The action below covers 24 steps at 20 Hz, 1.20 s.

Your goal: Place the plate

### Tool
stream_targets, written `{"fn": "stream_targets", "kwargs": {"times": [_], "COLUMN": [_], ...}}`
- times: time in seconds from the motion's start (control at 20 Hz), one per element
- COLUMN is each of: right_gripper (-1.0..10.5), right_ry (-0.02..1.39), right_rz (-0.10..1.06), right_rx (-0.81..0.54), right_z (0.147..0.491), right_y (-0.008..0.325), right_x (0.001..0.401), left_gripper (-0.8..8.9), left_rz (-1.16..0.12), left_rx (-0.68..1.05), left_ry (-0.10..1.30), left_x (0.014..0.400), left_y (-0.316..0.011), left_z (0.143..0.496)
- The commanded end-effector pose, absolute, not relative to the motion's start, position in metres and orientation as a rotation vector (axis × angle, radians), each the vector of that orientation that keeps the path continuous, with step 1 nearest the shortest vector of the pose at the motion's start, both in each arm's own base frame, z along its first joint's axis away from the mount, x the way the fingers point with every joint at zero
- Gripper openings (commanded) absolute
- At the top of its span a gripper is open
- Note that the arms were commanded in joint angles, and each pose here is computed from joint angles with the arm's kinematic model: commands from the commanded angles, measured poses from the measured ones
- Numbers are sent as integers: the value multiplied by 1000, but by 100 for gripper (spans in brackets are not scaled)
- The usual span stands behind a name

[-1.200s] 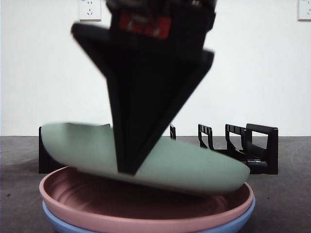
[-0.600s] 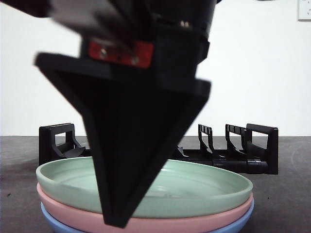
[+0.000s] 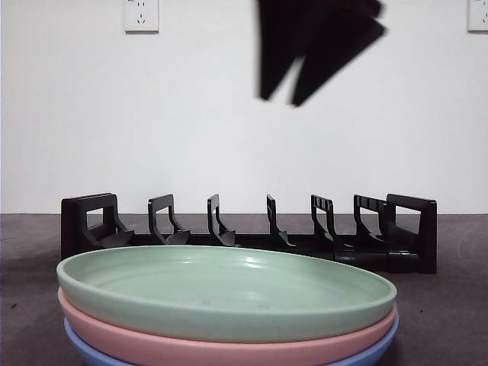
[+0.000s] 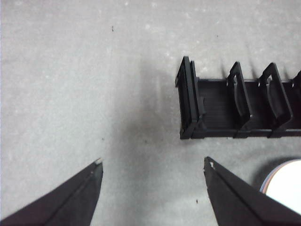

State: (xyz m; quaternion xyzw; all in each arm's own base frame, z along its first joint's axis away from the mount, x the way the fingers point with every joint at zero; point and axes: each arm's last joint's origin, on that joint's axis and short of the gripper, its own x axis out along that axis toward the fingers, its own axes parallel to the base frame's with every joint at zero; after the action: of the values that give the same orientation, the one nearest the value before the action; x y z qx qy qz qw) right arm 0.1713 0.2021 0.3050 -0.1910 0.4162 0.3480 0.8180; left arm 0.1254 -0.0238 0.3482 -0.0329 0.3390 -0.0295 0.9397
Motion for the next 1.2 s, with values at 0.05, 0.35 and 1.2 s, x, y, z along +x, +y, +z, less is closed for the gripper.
{"fn": "stream_targets", "kwargs": {"times": [0.05,0.35,1.2], "right_gripper": [235,237,22], "right_ry": [844,712,671], "right_rz": [627,448,447], "right_rx": [-333,-89,-35], "right_z": [316,329,333], "right_y": [174,96,79], "right_x": [200,259,267], "left_gripper": [344,344,7], "left_rz": [-58,-57,-80], "left_rx": [-72,-68,-71], "left_ry": [669,680,676], "left_x": [126,126,125], "left_y": [-24,-24,-24], "left_z": [354,353,354]}}
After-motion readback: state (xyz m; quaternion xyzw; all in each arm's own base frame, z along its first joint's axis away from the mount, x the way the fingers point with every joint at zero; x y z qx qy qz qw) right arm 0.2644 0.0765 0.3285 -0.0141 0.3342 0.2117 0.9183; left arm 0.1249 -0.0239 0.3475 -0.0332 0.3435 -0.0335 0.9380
